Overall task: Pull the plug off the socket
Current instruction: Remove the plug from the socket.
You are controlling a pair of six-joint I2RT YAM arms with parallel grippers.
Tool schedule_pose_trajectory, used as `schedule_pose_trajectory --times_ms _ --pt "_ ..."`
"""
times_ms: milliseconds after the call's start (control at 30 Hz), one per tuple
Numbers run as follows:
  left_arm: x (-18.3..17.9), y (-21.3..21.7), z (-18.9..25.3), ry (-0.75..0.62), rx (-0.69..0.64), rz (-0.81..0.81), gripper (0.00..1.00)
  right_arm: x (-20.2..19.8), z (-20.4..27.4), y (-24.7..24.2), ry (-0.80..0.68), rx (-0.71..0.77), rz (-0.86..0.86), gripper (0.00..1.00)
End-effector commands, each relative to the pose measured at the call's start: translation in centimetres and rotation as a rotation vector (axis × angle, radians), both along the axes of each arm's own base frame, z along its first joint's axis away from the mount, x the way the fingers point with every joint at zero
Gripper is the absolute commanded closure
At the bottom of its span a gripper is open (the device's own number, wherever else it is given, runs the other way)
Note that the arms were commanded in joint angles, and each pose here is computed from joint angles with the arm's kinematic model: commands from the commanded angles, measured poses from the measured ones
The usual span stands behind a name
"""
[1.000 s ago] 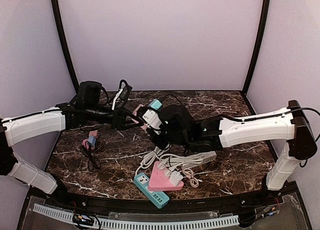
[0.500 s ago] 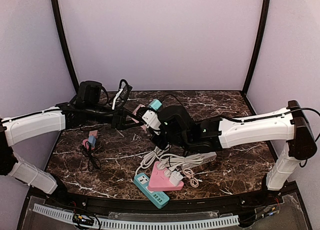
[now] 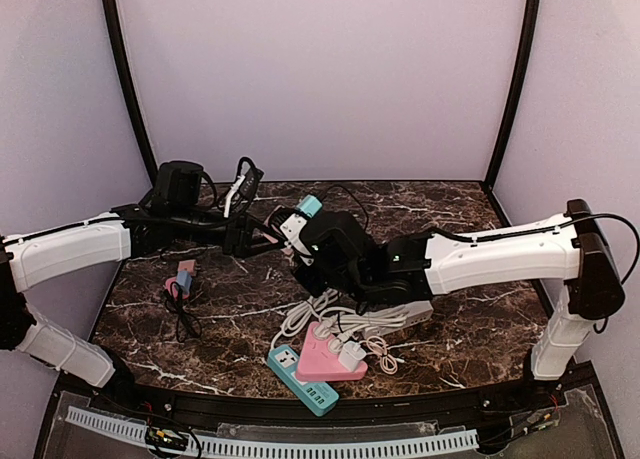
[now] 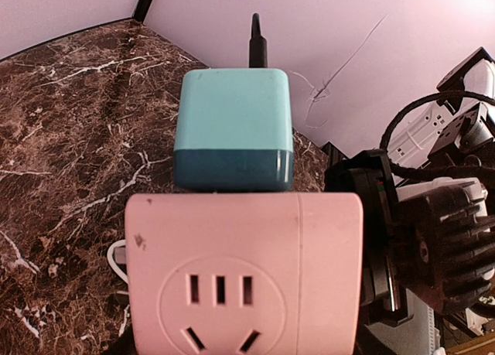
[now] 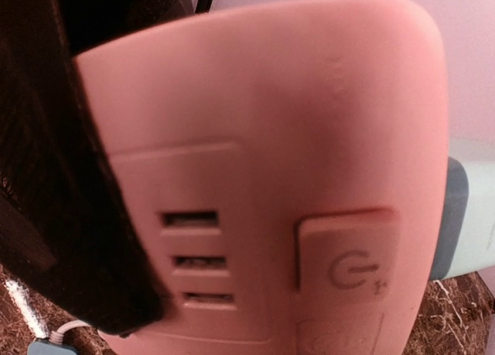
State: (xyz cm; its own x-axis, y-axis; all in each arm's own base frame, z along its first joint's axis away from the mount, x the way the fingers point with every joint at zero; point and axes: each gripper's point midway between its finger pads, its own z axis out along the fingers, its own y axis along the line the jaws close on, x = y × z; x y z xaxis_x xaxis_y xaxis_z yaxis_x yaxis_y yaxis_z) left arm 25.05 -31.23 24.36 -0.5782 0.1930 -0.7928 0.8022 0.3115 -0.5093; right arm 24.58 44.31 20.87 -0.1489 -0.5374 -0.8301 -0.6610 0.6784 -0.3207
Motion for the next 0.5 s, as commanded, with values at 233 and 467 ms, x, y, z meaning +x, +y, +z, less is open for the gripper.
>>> schedule_pose_trajectory --times_ms 233,467 --pt "-0.2 0.2 2.8 -0.117 -0.035 -0.019 0.99 0.2 0.3 -0.5 -0.006 0.038 -0.024 1.00" --pt "0.2 0.7 2.6 -0.096 -0.024 0.000 0.99 -1.5 0.3 0.2 -0.053 0.004 0.089 1.00"
